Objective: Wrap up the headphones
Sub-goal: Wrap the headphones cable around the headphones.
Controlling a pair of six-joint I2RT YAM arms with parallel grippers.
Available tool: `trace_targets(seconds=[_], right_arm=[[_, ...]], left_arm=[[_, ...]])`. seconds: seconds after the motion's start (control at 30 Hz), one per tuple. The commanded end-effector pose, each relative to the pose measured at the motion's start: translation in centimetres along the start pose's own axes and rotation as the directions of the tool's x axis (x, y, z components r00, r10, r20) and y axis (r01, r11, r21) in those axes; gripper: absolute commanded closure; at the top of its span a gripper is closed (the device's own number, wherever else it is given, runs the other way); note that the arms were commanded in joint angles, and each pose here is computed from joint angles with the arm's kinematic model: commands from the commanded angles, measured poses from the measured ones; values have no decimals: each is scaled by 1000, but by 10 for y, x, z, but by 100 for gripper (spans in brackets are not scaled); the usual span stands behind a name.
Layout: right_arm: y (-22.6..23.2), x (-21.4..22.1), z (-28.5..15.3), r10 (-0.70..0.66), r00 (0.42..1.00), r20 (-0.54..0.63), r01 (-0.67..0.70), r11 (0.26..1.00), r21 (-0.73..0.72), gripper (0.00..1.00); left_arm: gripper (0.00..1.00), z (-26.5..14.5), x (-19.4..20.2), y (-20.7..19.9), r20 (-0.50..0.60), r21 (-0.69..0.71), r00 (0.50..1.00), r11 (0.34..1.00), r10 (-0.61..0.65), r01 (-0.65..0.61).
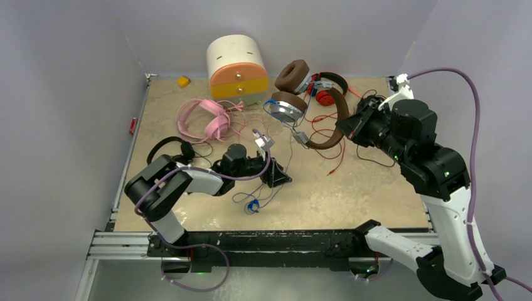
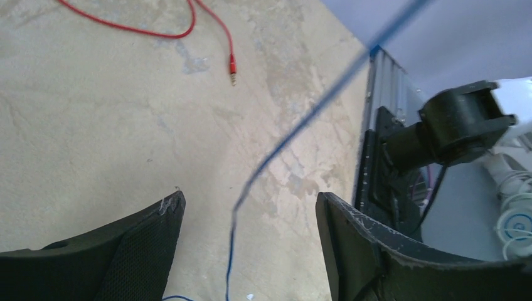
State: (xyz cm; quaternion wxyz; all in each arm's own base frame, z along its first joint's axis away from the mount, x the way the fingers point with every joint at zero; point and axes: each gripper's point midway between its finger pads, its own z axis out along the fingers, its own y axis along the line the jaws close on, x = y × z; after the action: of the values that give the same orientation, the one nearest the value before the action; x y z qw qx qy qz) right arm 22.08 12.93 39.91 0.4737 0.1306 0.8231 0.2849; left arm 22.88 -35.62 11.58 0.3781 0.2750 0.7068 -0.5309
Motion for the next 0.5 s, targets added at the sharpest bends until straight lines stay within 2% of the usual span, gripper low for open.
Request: trace_targets(seconds=[0.0,0.1,0.2,0.37,0.47], right_arm=[[19,-23,-13,36,997,71,-32,998,-63,100],[21,-25,-16,37,996,77,-32,997,-69,100],[20,-26,-17,37,996,82,-32,997,-65,100],[20,-31,-16,43,994,98,-38,998,-55,100],[19,-39,-17,46,992,121,-43,999,-30,100]], left_arm=[[28,16,-11,24,10,-102,998,993,56,-54],[32,14,-5,34,4,-160,999,986,44,-43],[45,14,1,33,-13,-166,999,985,43,-44],[49,18,19,35,-87,-174,996,984,18,-33],[64,15,30,38,-108,-181,994,983,1,-20]])
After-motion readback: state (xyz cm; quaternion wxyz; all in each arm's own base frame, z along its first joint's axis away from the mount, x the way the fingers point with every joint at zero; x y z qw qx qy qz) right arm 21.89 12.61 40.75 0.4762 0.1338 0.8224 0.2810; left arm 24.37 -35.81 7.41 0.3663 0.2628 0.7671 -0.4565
